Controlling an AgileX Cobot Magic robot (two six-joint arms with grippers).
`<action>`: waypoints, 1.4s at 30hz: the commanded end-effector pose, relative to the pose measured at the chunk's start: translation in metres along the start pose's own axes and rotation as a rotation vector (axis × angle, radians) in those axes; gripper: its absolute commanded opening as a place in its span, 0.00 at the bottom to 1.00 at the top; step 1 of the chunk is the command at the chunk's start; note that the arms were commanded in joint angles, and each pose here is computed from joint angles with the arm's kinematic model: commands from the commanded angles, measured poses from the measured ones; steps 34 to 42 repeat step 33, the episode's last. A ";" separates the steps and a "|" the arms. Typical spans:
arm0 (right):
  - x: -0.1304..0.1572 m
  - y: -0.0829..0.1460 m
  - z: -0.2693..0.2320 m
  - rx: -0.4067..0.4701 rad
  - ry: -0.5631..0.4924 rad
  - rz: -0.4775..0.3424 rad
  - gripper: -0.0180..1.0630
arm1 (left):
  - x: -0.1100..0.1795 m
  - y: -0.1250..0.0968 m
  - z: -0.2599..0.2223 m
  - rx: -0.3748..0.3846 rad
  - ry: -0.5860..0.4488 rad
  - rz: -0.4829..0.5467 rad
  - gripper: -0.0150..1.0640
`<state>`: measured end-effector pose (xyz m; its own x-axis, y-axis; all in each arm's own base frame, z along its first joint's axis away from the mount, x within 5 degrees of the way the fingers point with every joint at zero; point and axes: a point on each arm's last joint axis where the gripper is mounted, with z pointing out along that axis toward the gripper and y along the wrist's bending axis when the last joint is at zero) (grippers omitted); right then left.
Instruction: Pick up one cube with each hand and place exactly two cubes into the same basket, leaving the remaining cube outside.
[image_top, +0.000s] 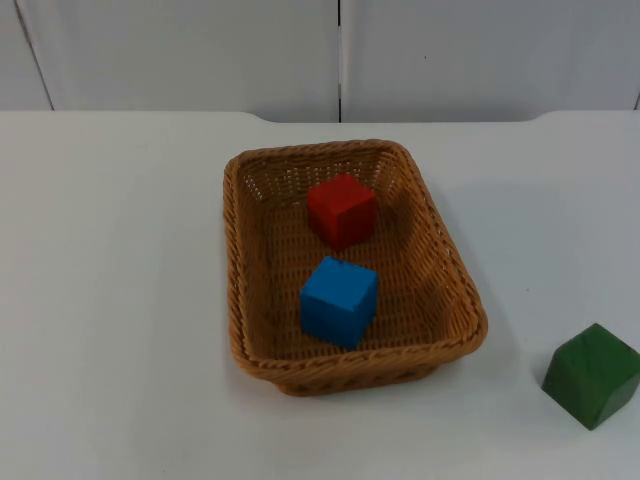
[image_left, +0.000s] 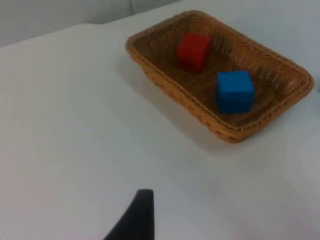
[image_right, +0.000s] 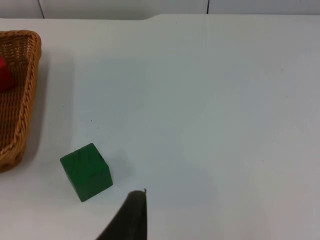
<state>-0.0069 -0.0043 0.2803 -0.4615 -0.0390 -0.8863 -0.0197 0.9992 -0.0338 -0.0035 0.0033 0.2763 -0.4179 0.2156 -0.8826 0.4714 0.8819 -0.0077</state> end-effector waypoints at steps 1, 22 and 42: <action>0.000 0.000 0.000 0.004 -0.005 0.007 0.99 | 0.001 0.000 0.000 -0.045 0.001 -0.029 0.99; 0.000 0.000 0.000 0.004 -0.005 0.007 0.99 | 0.001 -0.002 0.000 -0.315 -0.002 -0.173 0.99; 0.000 0.000 0.000 0.004 -0.005 0.007 0.99 | 0.001 -0.002 0.000 -0.457 -0.003 -0.249 0.99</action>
